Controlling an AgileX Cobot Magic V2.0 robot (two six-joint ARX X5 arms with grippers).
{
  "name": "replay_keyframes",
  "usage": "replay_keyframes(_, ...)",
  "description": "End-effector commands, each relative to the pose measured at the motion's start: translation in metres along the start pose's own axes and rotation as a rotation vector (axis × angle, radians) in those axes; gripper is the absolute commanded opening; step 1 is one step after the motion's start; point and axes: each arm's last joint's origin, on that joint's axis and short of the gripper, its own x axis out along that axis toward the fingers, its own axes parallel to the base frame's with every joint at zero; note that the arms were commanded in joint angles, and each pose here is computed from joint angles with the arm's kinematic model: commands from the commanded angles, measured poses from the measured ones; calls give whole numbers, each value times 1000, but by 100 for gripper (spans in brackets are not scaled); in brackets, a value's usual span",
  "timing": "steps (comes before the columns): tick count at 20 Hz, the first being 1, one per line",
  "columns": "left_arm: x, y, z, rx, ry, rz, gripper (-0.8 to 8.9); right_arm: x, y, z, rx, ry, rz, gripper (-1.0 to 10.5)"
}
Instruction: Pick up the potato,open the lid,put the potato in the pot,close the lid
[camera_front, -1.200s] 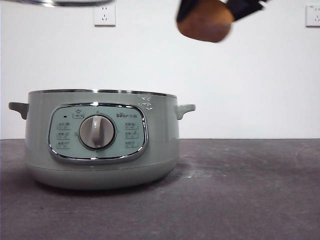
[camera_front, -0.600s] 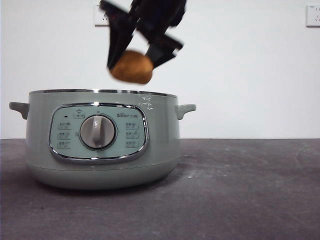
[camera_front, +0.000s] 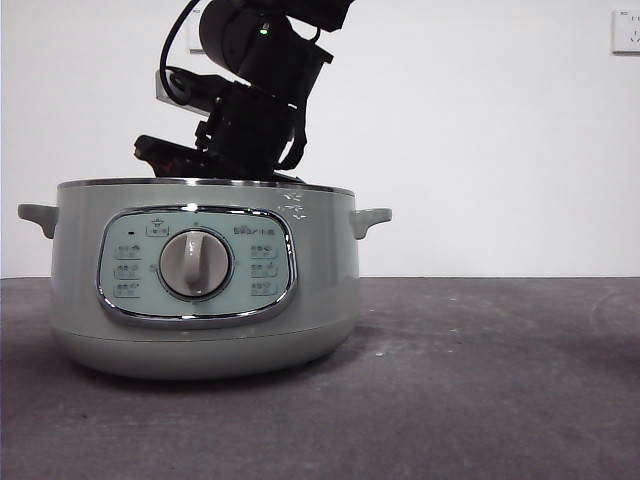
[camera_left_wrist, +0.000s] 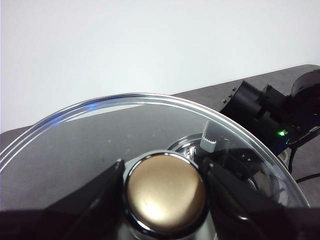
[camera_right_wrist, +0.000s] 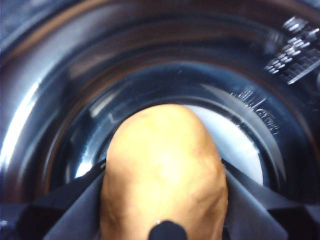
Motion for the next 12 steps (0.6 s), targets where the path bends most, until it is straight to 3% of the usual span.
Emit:
replay_keyframes(1,-5,1,5,-2,-59,2,-9,11,0,-3,-17,25,-8,122)
replay_keyframes(5,-5,1,4,1,-44,1,-9,17,-1,-10,-10,83,-15,497)
replay_keyframes(9,-5,1,4,1,-44,1,-9,8,2,-5,-9,53,-17,504)
replay_keyframes(12,-4,1,5,-1,-52,2,-9,-37,6,7,-16,-29,-29,502)
